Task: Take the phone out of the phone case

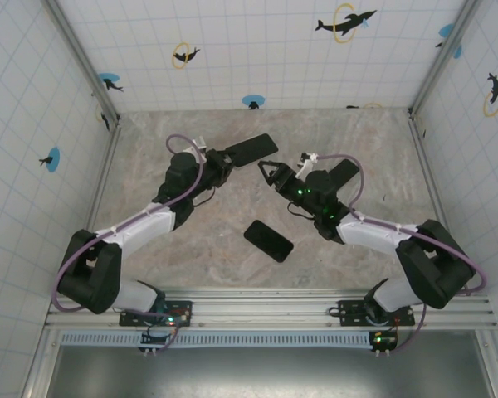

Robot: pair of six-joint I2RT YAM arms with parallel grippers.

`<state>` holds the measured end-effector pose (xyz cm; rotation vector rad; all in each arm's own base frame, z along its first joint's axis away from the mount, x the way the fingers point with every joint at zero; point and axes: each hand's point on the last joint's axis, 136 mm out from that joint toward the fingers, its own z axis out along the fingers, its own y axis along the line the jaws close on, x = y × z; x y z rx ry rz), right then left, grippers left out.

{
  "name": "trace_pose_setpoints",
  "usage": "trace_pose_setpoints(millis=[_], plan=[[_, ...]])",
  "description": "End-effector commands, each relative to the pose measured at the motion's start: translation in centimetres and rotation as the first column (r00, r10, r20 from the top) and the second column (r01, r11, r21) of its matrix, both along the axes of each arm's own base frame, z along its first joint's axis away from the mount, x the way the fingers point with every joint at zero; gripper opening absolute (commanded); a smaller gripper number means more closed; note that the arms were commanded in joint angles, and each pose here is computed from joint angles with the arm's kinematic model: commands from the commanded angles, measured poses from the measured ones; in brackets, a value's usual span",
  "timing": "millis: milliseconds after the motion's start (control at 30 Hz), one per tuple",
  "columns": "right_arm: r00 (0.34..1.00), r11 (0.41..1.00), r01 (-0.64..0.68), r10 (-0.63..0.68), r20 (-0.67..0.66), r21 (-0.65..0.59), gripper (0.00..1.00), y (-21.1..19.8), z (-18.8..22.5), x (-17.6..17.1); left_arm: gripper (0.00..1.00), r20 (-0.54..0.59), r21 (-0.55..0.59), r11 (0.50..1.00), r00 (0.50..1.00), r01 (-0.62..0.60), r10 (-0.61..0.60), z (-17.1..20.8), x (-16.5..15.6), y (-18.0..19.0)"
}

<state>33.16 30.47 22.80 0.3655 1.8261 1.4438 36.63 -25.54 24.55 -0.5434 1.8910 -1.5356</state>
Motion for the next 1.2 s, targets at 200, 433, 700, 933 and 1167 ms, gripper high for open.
trace_pose_setpoints(millis=[200, 433, 700, 933, 1167], plan=[[0.999, 0.947, 0.036, -0.034, -0.013, 0.319, 0.57, 1.7, 4.4, 1.5, 0.05, 0.080, -0.179, 0.983, 0.995, -0.047, 0.062, 5.2, -1.0, -0.6], [1.000, 0.912, 0.001, -0.008, 0.015, 0.411, 0.30, 3.2, 5.8, 1.9, 0.06, 0.054, -0.173, 0.983, 0.996, -0.055, 0.065, 4.4, -1.4, -0.7], [0.999, 0.903, -0.027, 0.013, 0.035, 0.430, 0.08, 3.7, 6.9, 2.0, 0.23, -0.014, -0.141, 0.988, 0.998, -0.067, 0.066, 2.3, -1.8, -0.3], [0.993, 0.942, -0.091, 0.063, 0.095, 0.323, 0.04, 3.2, 7.4, 1.6, 0.57, -0.041, -0.036, 0.999, 0.999, 0.016, -0.017, 1.4, -1.2, 0.6], [0.935, 0.941, -0.304, 0.264, 0.236, 0.150, 0.04, 2.4, 7.7, 0.1, 0.71, 0.012, 0.239, 0.887, 0.912, 0.395, -0.409, 1.7, 0.3, -0.4]])
